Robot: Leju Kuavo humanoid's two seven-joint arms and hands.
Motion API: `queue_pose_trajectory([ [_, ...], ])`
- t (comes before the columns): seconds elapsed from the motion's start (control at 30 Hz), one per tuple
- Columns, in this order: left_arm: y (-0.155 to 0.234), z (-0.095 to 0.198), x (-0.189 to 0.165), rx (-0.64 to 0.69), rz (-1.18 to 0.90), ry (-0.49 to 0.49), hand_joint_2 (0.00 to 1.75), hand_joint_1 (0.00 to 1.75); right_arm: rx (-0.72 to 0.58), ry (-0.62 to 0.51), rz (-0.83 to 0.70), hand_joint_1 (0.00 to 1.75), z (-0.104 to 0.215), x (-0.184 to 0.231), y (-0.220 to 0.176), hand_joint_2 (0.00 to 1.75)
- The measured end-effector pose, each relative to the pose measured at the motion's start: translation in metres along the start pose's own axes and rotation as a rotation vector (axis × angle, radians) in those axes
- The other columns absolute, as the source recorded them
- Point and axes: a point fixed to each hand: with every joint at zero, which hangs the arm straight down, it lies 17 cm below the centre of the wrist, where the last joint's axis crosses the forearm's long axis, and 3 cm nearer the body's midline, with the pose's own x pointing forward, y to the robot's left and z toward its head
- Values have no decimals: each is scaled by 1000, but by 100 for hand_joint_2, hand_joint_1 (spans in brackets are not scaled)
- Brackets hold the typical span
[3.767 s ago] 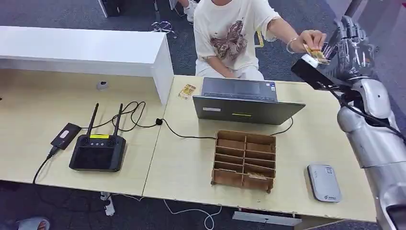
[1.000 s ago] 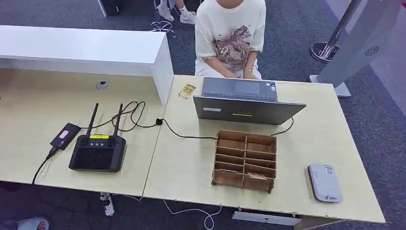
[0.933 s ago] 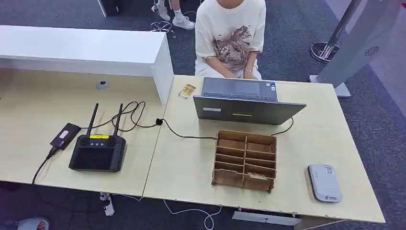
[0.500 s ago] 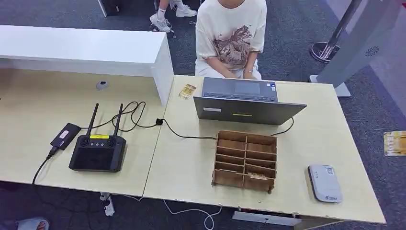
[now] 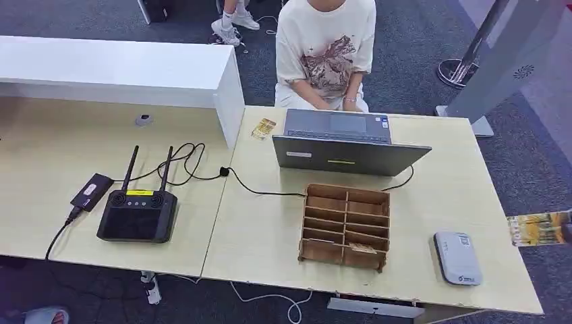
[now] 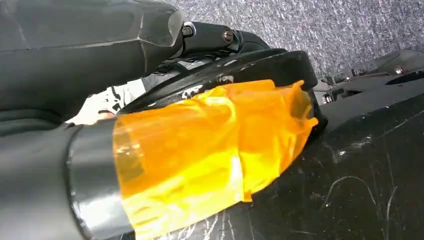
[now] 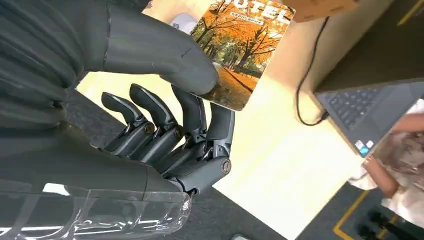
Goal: Pass the card to the sensor for recognition and then transmit it.
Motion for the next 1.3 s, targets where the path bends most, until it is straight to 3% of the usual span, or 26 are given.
queue_pose_trajectory([
  [0.47,0,0,0,-1,-20,3,0,0,-22,106,98,175,-24,-50,17,175],
  [1.3,-2,0,0,-12,-50,18,0,0,-8,165,68,175,-59,-105,60,175],
])
